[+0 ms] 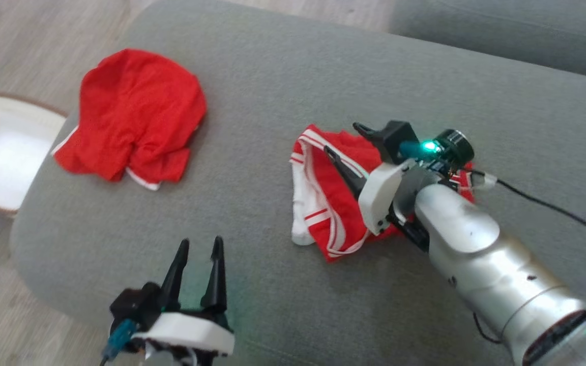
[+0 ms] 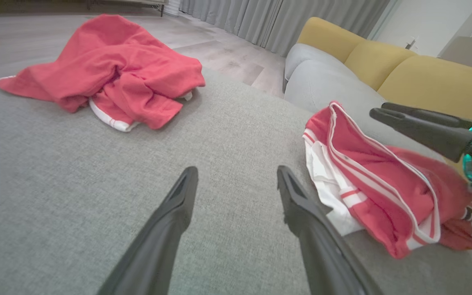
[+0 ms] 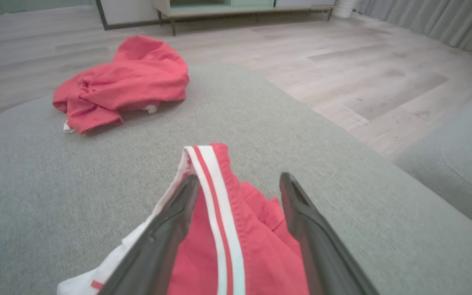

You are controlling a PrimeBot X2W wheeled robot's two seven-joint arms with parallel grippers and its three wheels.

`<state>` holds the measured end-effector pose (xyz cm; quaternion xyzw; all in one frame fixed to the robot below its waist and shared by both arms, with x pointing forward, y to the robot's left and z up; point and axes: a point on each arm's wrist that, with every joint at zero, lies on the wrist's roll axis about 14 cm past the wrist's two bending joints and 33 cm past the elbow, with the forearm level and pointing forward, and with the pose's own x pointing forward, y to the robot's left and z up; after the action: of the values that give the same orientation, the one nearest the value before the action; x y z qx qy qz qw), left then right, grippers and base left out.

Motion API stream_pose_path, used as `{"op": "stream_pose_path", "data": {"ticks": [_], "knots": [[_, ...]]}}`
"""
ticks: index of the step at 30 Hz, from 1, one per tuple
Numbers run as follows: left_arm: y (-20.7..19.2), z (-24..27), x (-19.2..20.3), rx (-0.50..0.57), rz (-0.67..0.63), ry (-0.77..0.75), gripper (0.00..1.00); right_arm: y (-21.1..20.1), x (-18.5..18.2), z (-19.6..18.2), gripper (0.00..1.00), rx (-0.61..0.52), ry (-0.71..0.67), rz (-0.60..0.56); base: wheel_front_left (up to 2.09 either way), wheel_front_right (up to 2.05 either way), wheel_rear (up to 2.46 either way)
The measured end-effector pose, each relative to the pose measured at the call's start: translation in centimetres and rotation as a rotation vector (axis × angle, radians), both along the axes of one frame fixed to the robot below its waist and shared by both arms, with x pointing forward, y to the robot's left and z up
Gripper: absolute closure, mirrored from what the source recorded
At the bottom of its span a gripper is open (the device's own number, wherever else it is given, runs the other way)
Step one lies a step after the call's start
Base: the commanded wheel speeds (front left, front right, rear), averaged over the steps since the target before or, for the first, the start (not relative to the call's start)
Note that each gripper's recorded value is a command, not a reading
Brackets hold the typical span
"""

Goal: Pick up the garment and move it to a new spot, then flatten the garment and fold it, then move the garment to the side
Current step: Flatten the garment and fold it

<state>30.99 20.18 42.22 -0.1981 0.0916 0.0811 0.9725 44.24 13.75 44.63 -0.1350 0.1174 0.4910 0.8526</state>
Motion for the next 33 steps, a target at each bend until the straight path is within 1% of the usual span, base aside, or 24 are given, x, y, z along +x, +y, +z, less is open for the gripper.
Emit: {"op": "stream_pose_path", "data": {"ticks": [1, 3, 4, 6, 7, 8, 9, 10, 14, 15, 18, 21, 22, 23, 27, 33], "knots": [[0.1, 0.2, 0.2, -0.001, 0.005, -0.006, 0.00, 0.3, 0.1, -0.3, 0.00, -0.016, 0.007, 0.008, 0.00, 0.00, 0.00], [0.3, 0.5, 0.3, -0.003, 0.012, -0.014, 0.00, 0.8, 0.0, -1.0, 0.04, -0.041, 0.021, 0.027, 0.00, 0.00, 0.00], [0.2, 0.5, 0.3, -0.003, 0.011, -0.012, 0.00, 1.0, -0.2, -1.5, 0.07, -0.056, 0.028, 0.038, 0.00, 0.00, 0.00], [0.4, 0.5, 0.1, -0.009, 0.023, -0.009, 0.00, 1.3, -0.3, -2.5, 0.18, -0.081, 0.045, 0.051, 0.00, 0.00, 0.00], [0.6, 0.5, 0.0, -0.011, 0.031, -0.009, 0.00, 1.5, -0.2, -2.8, 0.39, -0.087, 0.053, 0.053, 0.00, 0.00, 0.00], [0.7, 0.5, -0.1, -0.013, 0.039, -0.008, 0.00, 1.6, -0.1, -3.0, 0.54, -0.092, 0.056, 0.053, 0.00, 0.00, 0.00], [0.9, 0.5, -0.2, -0.014, 0.044, -0.007, 0.00, 1.8, 0.2, -3.0, 0.97, -0.087, 0.066, 0.048, 0.00, 0.00, 0.00], [0.9, 0.5, -0.2, -0.012, 0.046, -0.006, 0.00, 1.9, 0.5, -3.1, 1.00, -0.087, 0.069, 0.043, 0.00, 0.00, 0.00], [1.0, 0.5, -0.4, -0.017, 0.055, -0.003, 0.00, 1.5, 3.5, -2.3, 1.00, -0.060, 0.062, -0.024, 0.00, 0.00, 0.00], [1.0, 0.5, -0.4, -0.017, 0.055, -0.003, 0.00, 1.5, 3.5, -2.3, 1.00, -0.060, 0.062, -0.024, 0.00, 0.00, 0.00], [1.0, 0.4, -0.7, -0.015, 0.059, 0.003, 0.00, 0.8, 5.9, -1.4, 1.00, -0.074, 0.018, -0.058, 0.00, 0.00, 0.00], [0.6, 0.3, -0.8, -0.016, 0.050, 0.007, 0.00, 0.7, 7.2, -0.5, 1.00, -0.046, 0.006, -0.089, 0.00, 0.00, 0.00], [0.6, 0.3, -0.9, -0.015, 0.051, 0.008, 0.00, 0.8, 7.4, -0.3, 0.78, -0.037, 0.002, -0.092, 0.00, 0.00, 0.00], [0.7, 0.3, -0.9, -0.015, 0.053, 0.009, 0.00, 0.8, 7.4, -0.4, 0.01, -0.037, 0.005, -0.096, 0.00, 0.00, 0.00], [0.7, 0.2, -0.9, -0.022, 0.057, 0.009, 0.00, 0.5, 7.1, -0.6, 0.00, -0.031, 0.028, -0.115, 0.00, 0.00, 0.00], [0.7, 0.4, -0.4, -0.011, 0.047, -0.001, 0.00, -0.8, 6.8, 1.1, 0.00, 0.095, 0.019, -0.177, 0.00, 0.00, 0.00]]}}
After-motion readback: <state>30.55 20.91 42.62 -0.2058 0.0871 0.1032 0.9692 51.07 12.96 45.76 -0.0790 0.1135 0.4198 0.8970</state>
